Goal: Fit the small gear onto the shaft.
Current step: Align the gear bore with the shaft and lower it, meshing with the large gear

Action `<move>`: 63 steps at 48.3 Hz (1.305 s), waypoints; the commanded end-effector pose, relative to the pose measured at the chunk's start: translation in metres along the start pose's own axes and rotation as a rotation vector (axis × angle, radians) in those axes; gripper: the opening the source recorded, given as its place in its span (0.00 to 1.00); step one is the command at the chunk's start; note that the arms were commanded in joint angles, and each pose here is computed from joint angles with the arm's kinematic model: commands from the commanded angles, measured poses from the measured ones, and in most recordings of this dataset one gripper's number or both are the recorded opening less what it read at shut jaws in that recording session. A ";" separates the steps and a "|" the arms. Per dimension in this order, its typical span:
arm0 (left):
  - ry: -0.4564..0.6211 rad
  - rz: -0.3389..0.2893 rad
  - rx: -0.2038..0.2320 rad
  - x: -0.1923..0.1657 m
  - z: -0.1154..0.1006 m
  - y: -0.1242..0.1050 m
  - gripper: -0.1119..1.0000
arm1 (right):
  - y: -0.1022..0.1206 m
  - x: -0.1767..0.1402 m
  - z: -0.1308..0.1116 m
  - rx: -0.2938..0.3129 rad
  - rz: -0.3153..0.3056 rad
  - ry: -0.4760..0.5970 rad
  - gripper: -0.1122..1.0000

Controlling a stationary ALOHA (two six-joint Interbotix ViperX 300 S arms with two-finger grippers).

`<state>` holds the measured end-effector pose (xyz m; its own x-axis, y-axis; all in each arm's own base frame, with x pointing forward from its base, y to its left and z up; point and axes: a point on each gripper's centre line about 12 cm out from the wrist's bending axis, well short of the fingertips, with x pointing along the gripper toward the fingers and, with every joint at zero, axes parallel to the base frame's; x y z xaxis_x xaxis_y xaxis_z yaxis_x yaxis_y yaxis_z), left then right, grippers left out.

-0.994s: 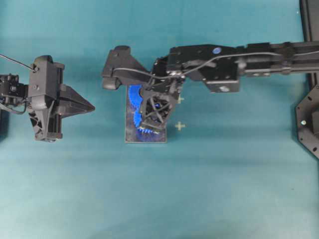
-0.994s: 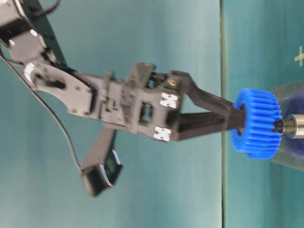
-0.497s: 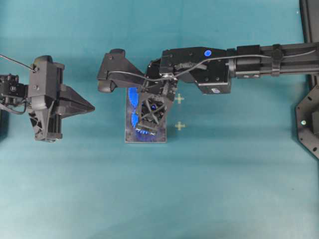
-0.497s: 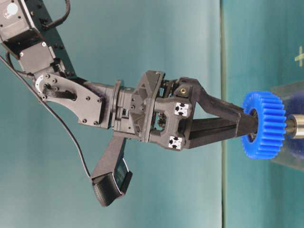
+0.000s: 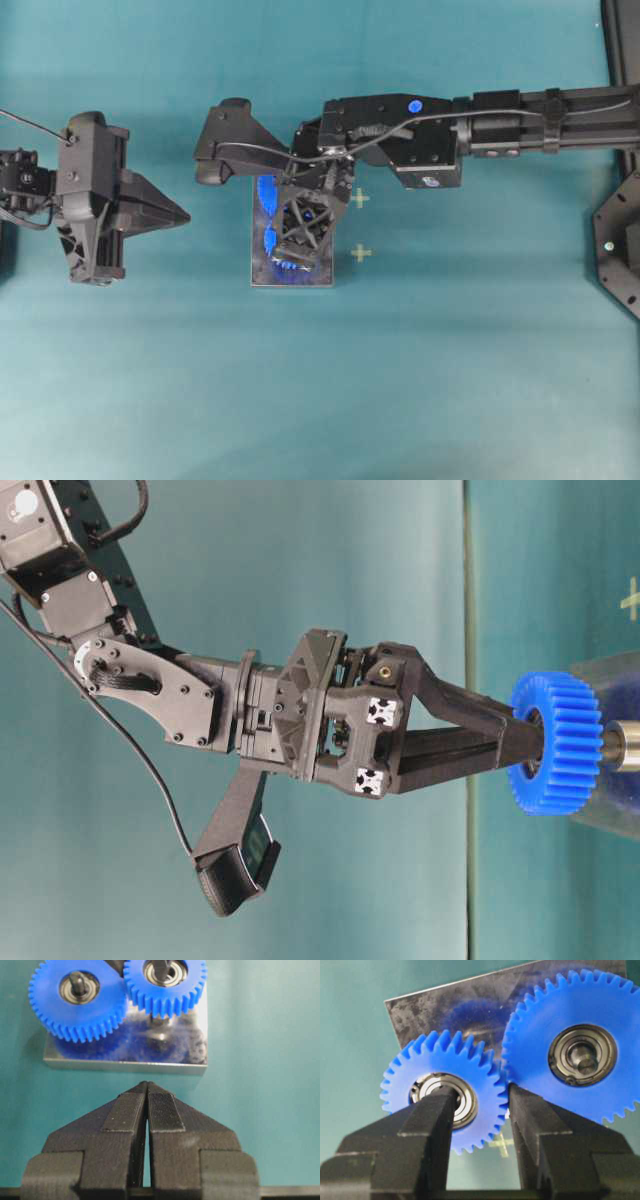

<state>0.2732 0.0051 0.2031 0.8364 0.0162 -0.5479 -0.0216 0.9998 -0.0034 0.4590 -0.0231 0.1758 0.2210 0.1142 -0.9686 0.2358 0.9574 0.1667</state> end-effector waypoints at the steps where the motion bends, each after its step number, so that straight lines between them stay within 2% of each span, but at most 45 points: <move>1: -0.029 -0.001 0.002 -0.002 0.008 0.000 0.10 | 0.003 -0.008 0.004 0.009 0.006 -0.020 0.43; 4: -0.029 0.000 0.000 -0.002 0.008 0.000 0.10 | 0.002 -0.008 0.003 0.012 0.005 -0.018 0.44; 9: -0.029 0.000 0.002 -0.002 0.008 0.000 0.10 | 0.002 -0.010 0.003 0.020 0.005 -0.013 0.67; 12: -0.032 0.000 0.002 -0.002 0.009 0.000 0.10 | 0.002 -0.011 0.003 0.019 0.005 -0.016 0.71; 22: -0.034 0.000 0.000 -0.002 0.010 0.000 0.10 | 0.003 -0.019 0.008 0.011 0.001 -0.036 0.55; 37: -0.032 -0.001 0.002 -0.002 0.009 0.000 0.10 | 0.009 -0.033 0.019 -0.011 0.008 -0.056 0.13; 41: -0.031 -0.001 0.002 -0.002 0.008 0.000 0.10 | 0.010 -0.032 0.021 -0.012 0.008 -0.057 0.10; 51: -0.029 -0.001 0.002 -0.002 0.008 0.000 0.10 | 0.014 -0.016 0.022 -0.016 0.006 -0.032 0.10; 63: -0.034 0.000 0.002 -0.003 0.009 0.000 0.10 | 0.004 -0.004 0.019 -0.005 -0.024 0.002 0.10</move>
<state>0.2730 0.0051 0.2035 0.8372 0.0162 -0.5466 -0.0216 0.9998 -0.0034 0.4794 -0.0194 0.1786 0.2102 0.1075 -0.9717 0.2244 0.9621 0.1550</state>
